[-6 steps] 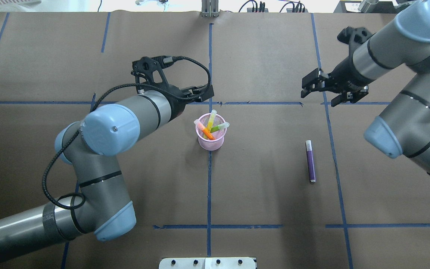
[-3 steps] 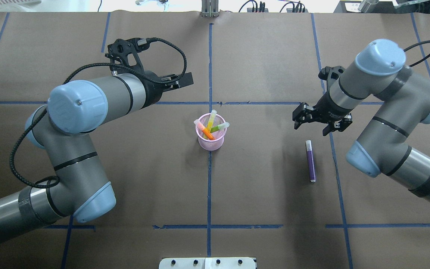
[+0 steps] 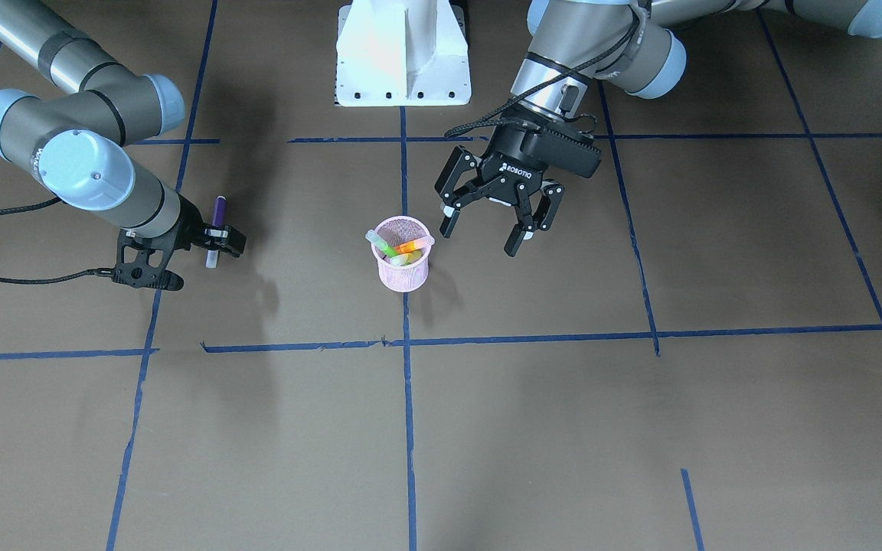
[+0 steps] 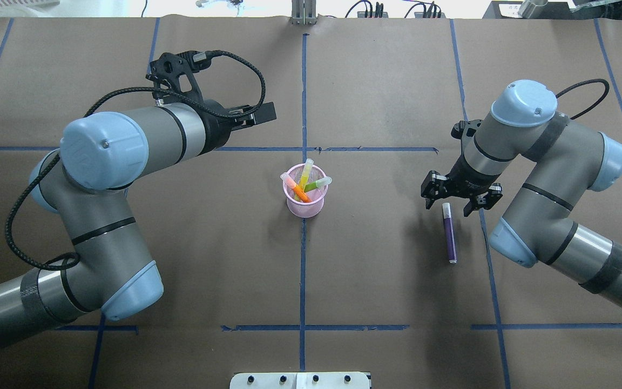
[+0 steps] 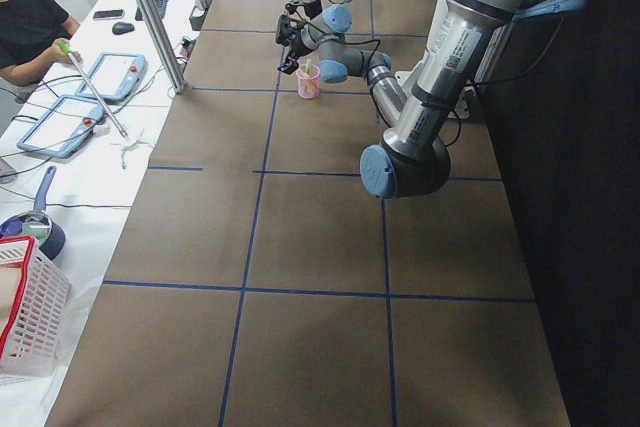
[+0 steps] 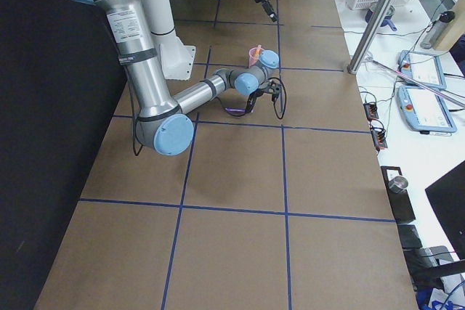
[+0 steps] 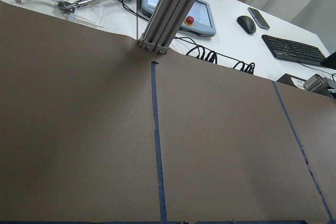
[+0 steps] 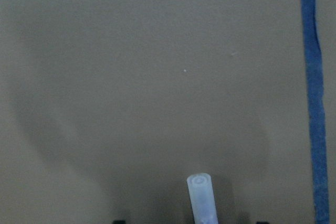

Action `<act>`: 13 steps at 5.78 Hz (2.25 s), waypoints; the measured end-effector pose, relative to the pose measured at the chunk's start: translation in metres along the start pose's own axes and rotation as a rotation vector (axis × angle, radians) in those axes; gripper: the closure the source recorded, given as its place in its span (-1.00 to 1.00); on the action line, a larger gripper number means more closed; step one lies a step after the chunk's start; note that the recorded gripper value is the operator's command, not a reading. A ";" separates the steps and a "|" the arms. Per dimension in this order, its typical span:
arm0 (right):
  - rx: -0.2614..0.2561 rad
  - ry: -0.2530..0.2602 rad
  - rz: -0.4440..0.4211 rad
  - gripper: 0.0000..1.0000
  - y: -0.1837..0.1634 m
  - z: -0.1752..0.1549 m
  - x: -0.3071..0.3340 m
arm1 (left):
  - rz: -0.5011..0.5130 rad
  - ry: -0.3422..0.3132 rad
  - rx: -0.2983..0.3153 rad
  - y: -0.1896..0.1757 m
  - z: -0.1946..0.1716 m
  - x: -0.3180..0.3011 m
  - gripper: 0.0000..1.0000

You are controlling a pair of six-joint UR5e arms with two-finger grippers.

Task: Collect pens into pen holder
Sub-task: 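Withdraw the left gripper while the right gripper grasps the purple highlighter, then lift the purple highlighter with the right gripper and carry it over the cup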

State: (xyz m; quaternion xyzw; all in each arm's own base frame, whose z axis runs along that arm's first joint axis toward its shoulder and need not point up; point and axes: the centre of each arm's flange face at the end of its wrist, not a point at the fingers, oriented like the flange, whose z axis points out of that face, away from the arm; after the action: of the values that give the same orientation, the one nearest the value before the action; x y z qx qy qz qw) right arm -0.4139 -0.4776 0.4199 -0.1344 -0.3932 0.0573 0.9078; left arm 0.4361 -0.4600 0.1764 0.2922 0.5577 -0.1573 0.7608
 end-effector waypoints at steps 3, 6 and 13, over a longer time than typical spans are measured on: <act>-0.026 0.033 0.012 -0.38 0.007 0.011 -0.002 | -0.003 -0.003 -0.002 0.002 -0.001 -0.003 -1.00; -0.036 0.043 0.009 -0.19 0.012 0.018 -0.001 | -0.004 -0.001 -0.003 0.003 -0.004 -0.007 -1.00; 0.017 -0.008 -0.043 1.00 0.025 -0.013 -0.028 | -0.005 0.001 -0.002 0.003 -0.005 -0.007 -1.00</act>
State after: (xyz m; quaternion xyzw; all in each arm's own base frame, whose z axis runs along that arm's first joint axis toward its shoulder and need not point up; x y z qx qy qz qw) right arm -0.4231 -0.4621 0.3847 -0.1179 -0.3992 0.0417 0.9083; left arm 0.4319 -0.4551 0.1832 0.2901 0.5591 -0.1582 0.7604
